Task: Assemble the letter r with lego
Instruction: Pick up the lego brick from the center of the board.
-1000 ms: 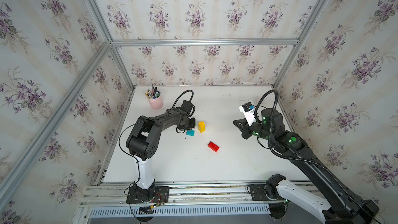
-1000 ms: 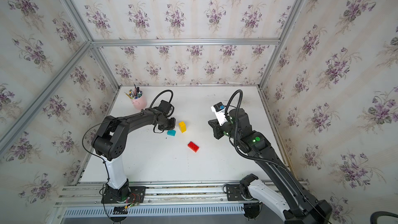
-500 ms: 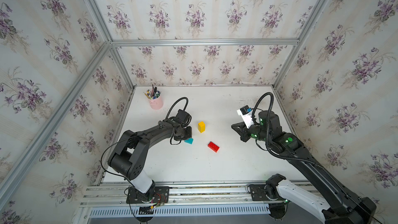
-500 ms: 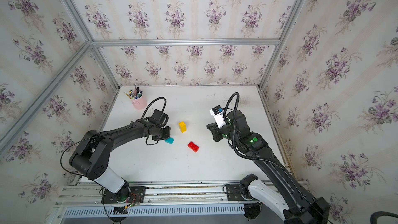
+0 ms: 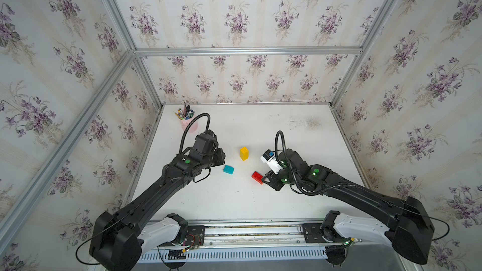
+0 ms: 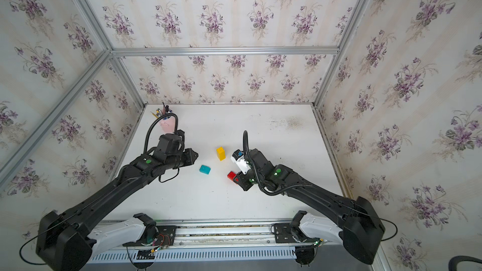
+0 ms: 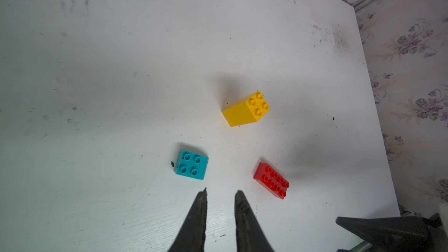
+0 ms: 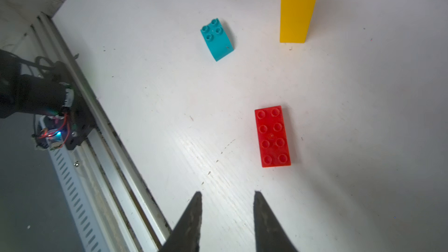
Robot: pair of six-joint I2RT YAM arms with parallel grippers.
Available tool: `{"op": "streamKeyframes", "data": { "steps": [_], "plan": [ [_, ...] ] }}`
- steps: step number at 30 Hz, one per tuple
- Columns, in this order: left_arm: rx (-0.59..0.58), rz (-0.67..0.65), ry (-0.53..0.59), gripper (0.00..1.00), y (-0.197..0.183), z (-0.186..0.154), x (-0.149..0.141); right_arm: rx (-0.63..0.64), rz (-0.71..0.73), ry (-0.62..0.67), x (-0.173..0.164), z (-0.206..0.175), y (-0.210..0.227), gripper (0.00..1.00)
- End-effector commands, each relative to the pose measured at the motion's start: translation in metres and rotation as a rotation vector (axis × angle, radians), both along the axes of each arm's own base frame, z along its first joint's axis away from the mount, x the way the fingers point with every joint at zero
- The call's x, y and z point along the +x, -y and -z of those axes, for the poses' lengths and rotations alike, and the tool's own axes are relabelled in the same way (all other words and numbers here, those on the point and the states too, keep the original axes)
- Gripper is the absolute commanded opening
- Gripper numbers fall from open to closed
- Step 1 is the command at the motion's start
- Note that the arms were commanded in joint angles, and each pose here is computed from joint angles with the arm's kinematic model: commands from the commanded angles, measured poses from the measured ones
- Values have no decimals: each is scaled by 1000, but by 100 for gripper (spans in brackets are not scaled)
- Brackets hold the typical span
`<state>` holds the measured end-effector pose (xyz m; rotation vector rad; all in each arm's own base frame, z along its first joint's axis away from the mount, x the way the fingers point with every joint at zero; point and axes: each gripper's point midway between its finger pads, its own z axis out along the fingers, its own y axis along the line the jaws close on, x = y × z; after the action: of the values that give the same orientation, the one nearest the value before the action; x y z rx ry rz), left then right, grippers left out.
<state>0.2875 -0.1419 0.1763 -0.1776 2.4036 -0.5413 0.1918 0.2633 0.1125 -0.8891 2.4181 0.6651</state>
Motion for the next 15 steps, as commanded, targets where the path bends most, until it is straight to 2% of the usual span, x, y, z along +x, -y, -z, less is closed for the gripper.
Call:
{"op": "streamKeyframes", "data": {
  "steps": [1,3,7,15],
  "plan": [
    [45,-61,24,32,-22,-2,-6,-39,9,15,13,11,-10,47],
    [43,-84,39,36,-30,-3,-9,-124,-4,8,18,28,-14,49],
    [40,-117,20,37,-43,5,-14,-262,-34,8,28,54,-18,51],
    [33,-139,-16,37,-51,22,-23,-388,-49,42,44,71,-15,54]
  ]
}}
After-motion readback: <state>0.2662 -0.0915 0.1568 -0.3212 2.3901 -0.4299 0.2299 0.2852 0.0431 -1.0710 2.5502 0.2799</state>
